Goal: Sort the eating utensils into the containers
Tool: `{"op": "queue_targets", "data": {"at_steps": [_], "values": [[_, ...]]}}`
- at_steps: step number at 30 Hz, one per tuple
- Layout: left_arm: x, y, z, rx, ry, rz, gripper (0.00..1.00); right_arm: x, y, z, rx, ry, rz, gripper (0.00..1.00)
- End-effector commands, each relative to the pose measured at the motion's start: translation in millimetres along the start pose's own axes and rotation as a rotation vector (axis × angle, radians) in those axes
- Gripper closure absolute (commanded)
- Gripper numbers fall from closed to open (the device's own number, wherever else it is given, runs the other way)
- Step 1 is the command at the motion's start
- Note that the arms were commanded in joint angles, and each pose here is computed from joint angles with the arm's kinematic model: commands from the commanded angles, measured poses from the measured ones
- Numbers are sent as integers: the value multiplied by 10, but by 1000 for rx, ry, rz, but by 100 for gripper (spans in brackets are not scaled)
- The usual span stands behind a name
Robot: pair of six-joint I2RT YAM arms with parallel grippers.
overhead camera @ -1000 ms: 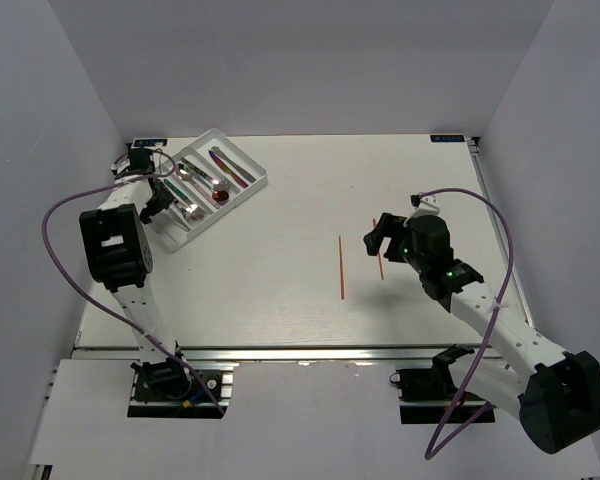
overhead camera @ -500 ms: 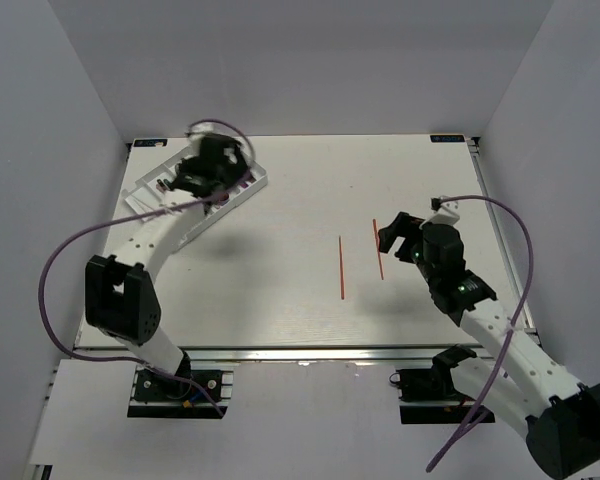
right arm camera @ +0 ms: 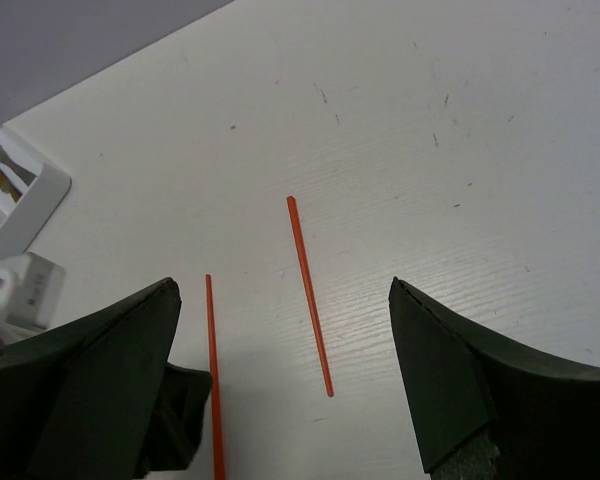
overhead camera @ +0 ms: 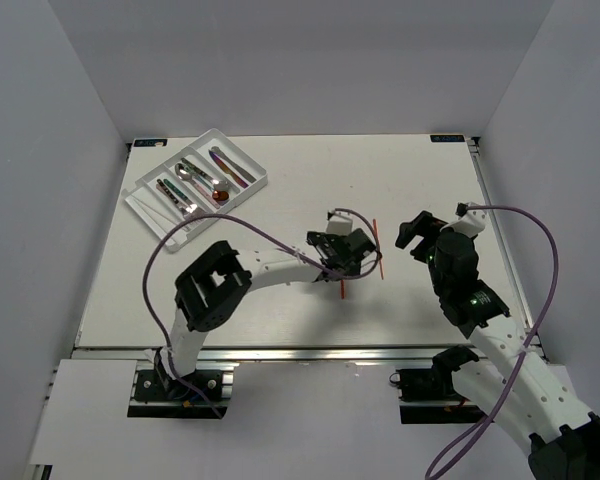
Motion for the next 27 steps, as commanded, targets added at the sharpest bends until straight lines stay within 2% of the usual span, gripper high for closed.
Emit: {"op": "queue_targets", "data": {"at_steps": [1, 4, 7, 10, 18, 19, 21, 25, 26, 27], "values": [[-150, 58, -285, -20, 28, -27, 6, 24, -10, 26, -6, -10, 0, 11], [-138, 174, -346, -6, 26, -8, 11, 29, 1, 46, -13, -26, 7, 11], [-120, 280, -349, -5, 45, 19, 32, 28, -1, 54, -13, -35, 7, 11], [-122, 321, -320, -14, 44, 31, 45, 29, 1, 54, -11, -37, 5, 11], [-82, 508, -261, -18, 51, 90, 53, 18, -1, 67, -10, -50, 2, 11], [-61, 554, -262, -15, 53, 106, 60, 15, -5, 65, -8, -50, -2, 11], [-35, 611, -255, -9, 51, 124, 66, 13, -4, 64, -7, -51, -4, 11], [-3, 723, -192, 12, 34, 164, 86, 2, -16, 64, -4, -54, -11, 11], [-6, 730, -182, 11, 38, 175, 98, -1, -17, 61, -4, -53, -13, 11], [1, 750, -145, 12, 35, 186, 100, -5, -27, 59, -1, -54, -17, 11]]}}
Point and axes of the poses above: each gripper's point midway between its finger pads, its own x axis out along the fingers, its own z axis along the line the jaws close on, y = z × x, the point moved 5 cm from there along -x, back along the fingers, and after that the axes turned 5 degrees about -x, right-handed, at the moved point
